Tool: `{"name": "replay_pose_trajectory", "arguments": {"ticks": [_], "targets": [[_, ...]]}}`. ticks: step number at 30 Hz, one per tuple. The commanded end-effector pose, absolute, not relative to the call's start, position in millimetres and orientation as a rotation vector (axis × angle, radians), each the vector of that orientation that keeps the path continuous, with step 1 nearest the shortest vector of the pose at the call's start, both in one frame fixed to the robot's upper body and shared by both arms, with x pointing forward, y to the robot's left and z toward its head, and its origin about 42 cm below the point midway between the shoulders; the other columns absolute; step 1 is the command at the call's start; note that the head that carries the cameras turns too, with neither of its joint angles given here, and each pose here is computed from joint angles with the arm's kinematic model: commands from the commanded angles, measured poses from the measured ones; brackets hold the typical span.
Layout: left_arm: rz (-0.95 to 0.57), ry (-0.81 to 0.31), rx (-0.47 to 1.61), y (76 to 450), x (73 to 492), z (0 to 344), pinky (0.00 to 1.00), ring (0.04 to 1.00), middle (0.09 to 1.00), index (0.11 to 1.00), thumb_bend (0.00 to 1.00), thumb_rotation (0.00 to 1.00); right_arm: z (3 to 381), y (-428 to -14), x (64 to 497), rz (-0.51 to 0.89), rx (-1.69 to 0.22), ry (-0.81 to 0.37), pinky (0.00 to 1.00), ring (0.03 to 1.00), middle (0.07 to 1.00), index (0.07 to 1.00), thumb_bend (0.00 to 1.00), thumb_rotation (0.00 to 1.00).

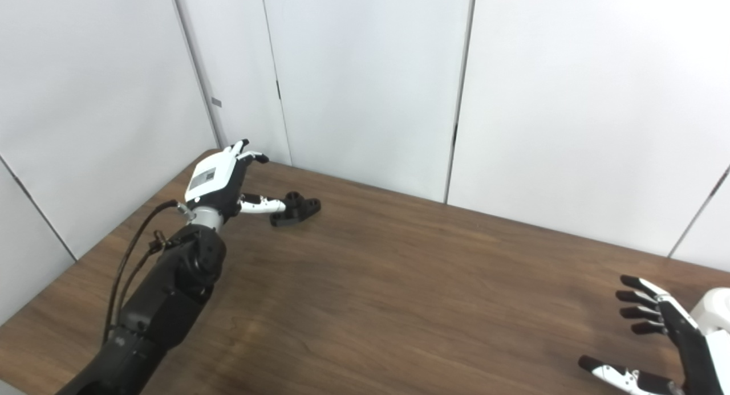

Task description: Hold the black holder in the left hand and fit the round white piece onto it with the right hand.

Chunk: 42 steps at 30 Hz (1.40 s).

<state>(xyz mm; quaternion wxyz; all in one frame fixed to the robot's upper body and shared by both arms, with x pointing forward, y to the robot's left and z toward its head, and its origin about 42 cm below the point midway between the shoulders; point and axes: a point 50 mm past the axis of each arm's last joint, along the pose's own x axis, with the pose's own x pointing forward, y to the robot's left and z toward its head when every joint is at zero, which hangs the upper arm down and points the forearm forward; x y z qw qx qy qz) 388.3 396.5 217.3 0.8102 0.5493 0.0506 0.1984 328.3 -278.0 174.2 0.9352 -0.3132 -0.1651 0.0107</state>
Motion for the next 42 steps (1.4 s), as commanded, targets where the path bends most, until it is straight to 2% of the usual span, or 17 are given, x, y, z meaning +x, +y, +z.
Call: {"name": "replay_pose_trajectory", "arguments": {"ticks": [1,12,16,18,42], "targets": [[0.485,0.052,1.222,407,399,248,0.98,1.000,1.000,0.806,1.00,0.44,194,-284,333,0.009,-0.647,-0.416,0.57,0.660,0.729,0.794,0.69,0.00],[0.413,0.106,1.209,407,407,227,0.99,1.000,1.000,0.743,1.00,0.38,198,-285,329,0.011,-0.662,-0.417,0.57,0.658,0.730,0.791,0.69,0.00],[0.390,0.112,1.203,406,411,219,0.95,1.000,1.000,0.701,1.00,0.38,199,-285,328,0.012,-0.669,-0.416,0.56,0.658,0.728,0.793,0.68,0.00],[0.382,0.120,1.185,405,412,215,0.98,1.000,1.000,0.691,1.00,0.36,199,-284,327,0.012,-0.671,-0.415,0.56,0.656,0.728,0.792,0.68,0.00],[0.376,0.188,1.153,405,433,185,1.00,1.000,1.000,0.665,1.00,0.33,203,-287,319,0.015,-0.691,-0.402,0.55,0.641,0.716,0.782,0.68,0.00]]}}
